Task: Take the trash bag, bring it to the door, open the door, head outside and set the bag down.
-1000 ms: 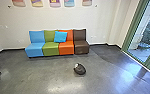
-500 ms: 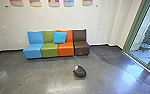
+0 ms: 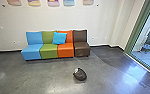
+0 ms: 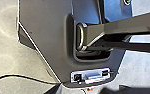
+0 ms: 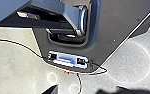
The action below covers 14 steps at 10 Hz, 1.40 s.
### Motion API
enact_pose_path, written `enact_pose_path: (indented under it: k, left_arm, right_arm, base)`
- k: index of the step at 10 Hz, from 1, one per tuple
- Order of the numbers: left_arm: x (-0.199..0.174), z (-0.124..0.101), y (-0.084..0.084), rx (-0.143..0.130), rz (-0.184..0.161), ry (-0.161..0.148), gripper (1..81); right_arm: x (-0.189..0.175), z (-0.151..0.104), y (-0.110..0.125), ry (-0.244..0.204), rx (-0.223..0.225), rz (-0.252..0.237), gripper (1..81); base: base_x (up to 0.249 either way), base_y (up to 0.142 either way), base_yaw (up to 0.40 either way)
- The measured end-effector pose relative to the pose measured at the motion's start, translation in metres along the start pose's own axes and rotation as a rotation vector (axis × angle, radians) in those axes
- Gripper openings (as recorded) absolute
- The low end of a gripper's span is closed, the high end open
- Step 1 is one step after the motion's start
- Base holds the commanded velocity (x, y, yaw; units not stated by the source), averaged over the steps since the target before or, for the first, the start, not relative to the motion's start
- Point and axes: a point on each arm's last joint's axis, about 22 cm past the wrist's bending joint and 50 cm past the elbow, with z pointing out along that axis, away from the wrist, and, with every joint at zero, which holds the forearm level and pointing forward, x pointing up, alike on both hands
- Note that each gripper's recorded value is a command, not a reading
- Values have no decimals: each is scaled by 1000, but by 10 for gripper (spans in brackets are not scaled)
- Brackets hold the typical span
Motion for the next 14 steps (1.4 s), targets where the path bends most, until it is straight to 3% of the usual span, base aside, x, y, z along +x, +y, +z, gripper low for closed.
enact_pose_path:
  k: [2,14]
  left_arm:
    - [14,0,0,0,4,17,811]
    - [3,0,1,-1,5,4,811]
  right_arm:
    - [12,-1,1,17,-1,-5,811]
    - [7,0,2,9,-4,-5,811]
  base:
    - [189,0,0]
    - [189,0,0]
